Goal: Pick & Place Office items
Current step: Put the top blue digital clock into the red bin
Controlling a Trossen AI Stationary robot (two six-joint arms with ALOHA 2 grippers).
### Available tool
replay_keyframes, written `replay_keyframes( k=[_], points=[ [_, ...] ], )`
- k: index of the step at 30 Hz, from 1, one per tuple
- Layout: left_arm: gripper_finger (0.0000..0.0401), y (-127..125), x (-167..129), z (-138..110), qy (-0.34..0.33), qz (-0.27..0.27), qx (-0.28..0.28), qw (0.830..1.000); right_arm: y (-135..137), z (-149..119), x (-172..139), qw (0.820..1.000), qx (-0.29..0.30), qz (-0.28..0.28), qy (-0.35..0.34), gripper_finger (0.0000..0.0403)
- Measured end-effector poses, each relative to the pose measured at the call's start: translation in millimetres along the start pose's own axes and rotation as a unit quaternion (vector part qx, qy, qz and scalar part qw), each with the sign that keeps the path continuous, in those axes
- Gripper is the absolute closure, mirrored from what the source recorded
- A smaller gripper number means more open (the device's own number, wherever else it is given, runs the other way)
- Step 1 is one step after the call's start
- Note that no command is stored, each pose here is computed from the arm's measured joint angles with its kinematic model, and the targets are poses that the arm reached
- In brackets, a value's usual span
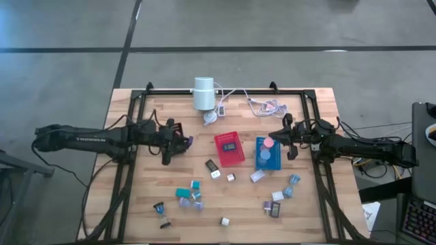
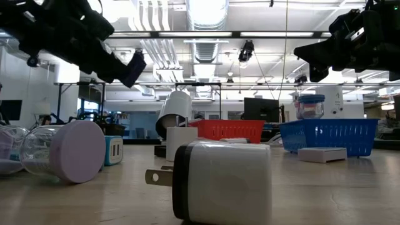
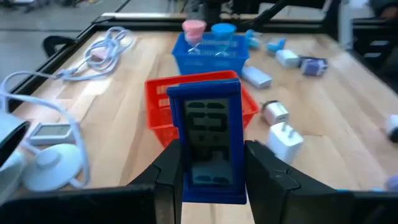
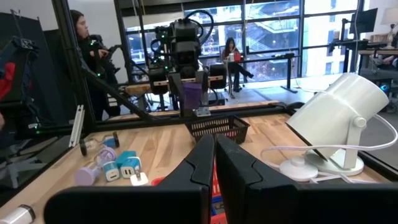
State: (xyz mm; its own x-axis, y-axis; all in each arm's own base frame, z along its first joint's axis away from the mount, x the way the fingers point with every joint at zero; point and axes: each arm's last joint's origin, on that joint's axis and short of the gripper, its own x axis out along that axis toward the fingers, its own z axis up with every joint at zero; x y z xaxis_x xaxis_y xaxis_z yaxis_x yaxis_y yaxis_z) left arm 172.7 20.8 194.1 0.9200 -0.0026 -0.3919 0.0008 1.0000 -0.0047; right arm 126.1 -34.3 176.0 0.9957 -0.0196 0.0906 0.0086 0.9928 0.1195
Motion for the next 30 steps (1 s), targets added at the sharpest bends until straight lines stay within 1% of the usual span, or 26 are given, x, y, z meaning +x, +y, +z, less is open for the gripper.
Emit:
replay_keyframes(
  k=[3,7,10,14,17,20,25,30],
  points=[
    [0.029,2.3,7.7,13.5,0.017,0.01,-0.003,1.0,0.0,0.0,0.0,1.0,0.0,0.0,0.0,0.039],
    [0.029,6.9,30.9,38.1,0.045,0.011,0.006,0.999,0.0,0.0,0.0,1.0,0.0,0.0,0.0,0.039],
    [0.029,11.1,56.8,54.4,0.077,0.008,0.017,0.997,0.0,0.0,0.0,1.0,0.0,0.0,0.0,0.039],
    [0.029,17.1,96.8,69.7,0.123,0.002,0.027,0.992,0.0,0.0,0.0,1.0,0.0,0.0,0.0,0.039],
    [0.029,21.0,125.6,71.9,0.171,-0.004,0.027,0.985,0.0,0.0,0.0,1.0,0.0,0.0,0.0,0.039],
    [0.029,24.1,151.0,66.6,0.22,-0.008,0.017,0.975,-0.1,0.0,0.0,1.0,0.0,0.0,0.0,0.039],
    [0.029,28.3,184.1,69.1,0.253,-0.011,0.01,0.967,0.0,0.0,0.0,1.0,0.0,0.0,0.0,0.039],
    [0.029,32.1,208.2,67.1,0.281,-0.002,0.01,0.96,0.0,-0.1,0.0,1.0,0.0,0.0,0.0,0.039]
  ],
)
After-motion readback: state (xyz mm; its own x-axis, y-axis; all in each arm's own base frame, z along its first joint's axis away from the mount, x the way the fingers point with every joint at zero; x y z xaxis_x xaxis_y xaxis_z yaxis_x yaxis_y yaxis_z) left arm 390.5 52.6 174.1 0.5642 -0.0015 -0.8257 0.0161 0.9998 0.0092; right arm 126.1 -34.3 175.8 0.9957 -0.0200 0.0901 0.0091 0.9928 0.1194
